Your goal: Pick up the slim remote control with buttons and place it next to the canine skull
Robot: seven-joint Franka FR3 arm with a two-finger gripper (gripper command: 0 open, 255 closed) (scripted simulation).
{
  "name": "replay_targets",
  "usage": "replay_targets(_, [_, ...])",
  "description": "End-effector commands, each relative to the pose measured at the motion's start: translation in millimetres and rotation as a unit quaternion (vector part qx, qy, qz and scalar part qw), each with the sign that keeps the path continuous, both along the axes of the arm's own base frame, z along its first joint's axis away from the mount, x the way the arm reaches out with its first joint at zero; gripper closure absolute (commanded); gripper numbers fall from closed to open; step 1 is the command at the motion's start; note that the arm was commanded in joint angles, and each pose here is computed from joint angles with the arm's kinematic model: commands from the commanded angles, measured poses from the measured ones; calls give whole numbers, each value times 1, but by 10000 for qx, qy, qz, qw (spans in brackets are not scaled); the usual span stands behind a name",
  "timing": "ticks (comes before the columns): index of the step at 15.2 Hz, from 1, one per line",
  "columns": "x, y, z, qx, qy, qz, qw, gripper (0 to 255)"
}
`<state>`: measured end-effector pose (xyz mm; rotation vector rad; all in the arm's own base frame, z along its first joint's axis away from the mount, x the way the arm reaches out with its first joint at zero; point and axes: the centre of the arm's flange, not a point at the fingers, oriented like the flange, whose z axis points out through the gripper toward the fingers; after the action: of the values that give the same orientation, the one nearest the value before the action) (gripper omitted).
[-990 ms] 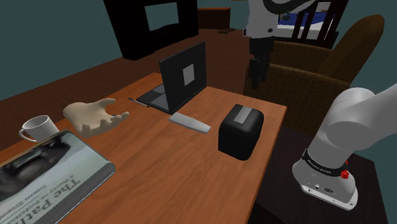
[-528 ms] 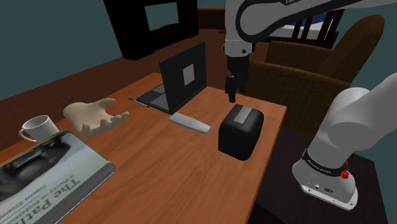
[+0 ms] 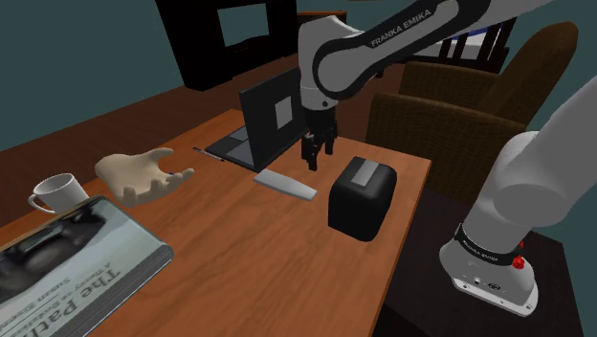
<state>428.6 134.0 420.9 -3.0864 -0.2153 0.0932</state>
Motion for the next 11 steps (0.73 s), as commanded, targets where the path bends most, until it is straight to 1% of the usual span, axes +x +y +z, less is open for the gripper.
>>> replay_targets(1, [19, 16, -11, -28, -87, 19, 10000, 0])
replay_targets(8, [77, 67, -53, -151, -346, 89, 9992, 0])
replay_targets(9, [78, 68, -53, -152, -349, 90, 9992, 0])
replay_targets(11, [78, 68, -64, -152, -349, 90, 9992, 0])
